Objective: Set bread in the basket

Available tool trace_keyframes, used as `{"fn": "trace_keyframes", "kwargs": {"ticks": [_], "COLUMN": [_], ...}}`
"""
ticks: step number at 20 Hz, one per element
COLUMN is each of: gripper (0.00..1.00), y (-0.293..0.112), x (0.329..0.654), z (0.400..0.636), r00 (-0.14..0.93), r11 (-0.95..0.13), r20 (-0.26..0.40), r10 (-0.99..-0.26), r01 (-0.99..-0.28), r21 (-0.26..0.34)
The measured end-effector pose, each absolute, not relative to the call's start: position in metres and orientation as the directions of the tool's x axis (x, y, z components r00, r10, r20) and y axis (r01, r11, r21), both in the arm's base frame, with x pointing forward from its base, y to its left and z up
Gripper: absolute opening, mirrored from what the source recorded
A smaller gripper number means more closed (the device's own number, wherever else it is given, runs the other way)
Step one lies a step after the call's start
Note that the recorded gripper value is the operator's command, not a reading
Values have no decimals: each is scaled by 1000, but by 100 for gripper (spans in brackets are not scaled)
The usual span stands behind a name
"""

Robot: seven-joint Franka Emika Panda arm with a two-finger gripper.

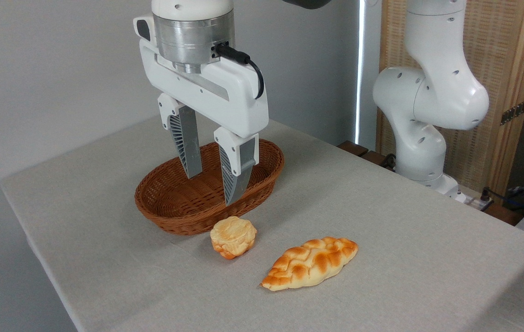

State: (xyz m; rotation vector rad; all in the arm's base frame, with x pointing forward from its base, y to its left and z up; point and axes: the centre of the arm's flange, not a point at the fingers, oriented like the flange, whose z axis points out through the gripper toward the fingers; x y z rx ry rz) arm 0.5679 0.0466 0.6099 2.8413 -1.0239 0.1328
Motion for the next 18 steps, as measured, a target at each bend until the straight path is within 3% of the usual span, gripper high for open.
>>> {"fn": "trace_keyframes", "kwargs": {"ticks": [14, 18], "gripper": [100, 100], "y": [45, 39], "x": [566, 565], "z": [608, 605], "r00": [767, 734], "r11": [-761, -727], "r20": [107, 103], "r10": [-633, -672], "r01": [-642, -679], "r21": [98, 102]}}
